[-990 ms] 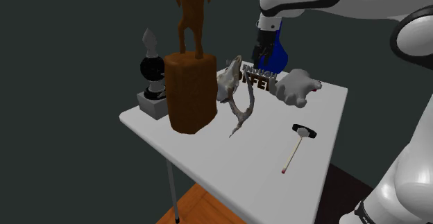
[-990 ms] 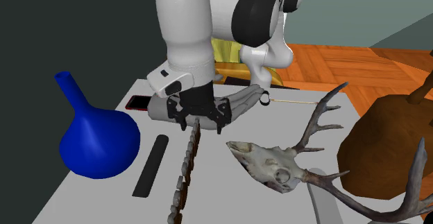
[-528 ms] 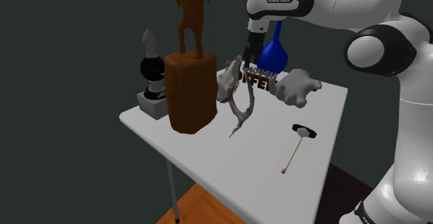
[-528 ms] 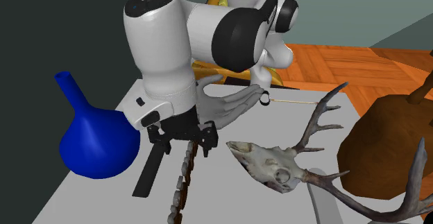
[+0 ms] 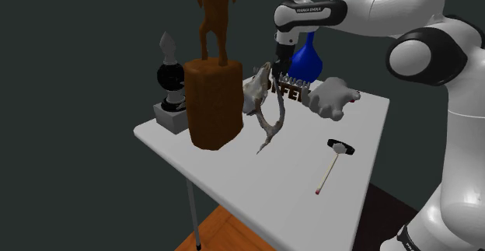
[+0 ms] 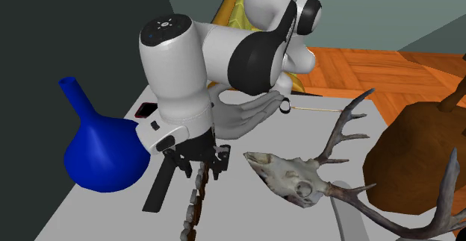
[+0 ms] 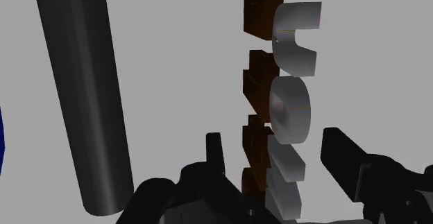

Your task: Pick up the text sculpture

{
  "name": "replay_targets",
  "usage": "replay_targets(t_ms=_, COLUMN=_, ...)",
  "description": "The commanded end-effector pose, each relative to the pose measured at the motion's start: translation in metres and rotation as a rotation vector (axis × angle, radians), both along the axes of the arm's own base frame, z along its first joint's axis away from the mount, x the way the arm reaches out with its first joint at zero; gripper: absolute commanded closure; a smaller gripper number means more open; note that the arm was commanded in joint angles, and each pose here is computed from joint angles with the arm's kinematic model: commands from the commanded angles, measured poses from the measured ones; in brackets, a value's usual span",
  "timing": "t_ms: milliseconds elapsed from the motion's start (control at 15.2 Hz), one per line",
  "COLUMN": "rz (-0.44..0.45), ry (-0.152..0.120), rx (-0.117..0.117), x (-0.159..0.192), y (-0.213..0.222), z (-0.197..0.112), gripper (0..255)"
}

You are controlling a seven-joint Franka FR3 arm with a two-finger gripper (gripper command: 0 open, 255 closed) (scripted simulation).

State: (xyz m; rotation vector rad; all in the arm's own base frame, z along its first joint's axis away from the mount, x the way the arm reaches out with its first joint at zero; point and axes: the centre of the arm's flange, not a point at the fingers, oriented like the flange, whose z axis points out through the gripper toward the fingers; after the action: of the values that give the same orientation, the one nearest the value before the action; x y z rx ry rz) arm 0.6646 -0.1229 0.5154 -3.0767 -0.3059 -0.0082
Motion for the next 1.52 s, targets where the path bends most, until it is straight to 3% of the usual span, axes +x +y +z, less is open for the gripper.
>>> replay_targets(t_ms=0, rz=0.0, ry=0.0, rx=0.0, x=0.0, y=0.0, z=-0.001, gripper=255)
replay_targets(t_ms=528, rz=0.0, ry=0.0, rx=0.0, x=0.0, y=0.0, z=-0.001, gripper=255)
replay_targets(t_ms=1452, rz=0.0, ry=0.0, rx=0.0, x=0.0, y=0.0, z=0.073, gripper=255)
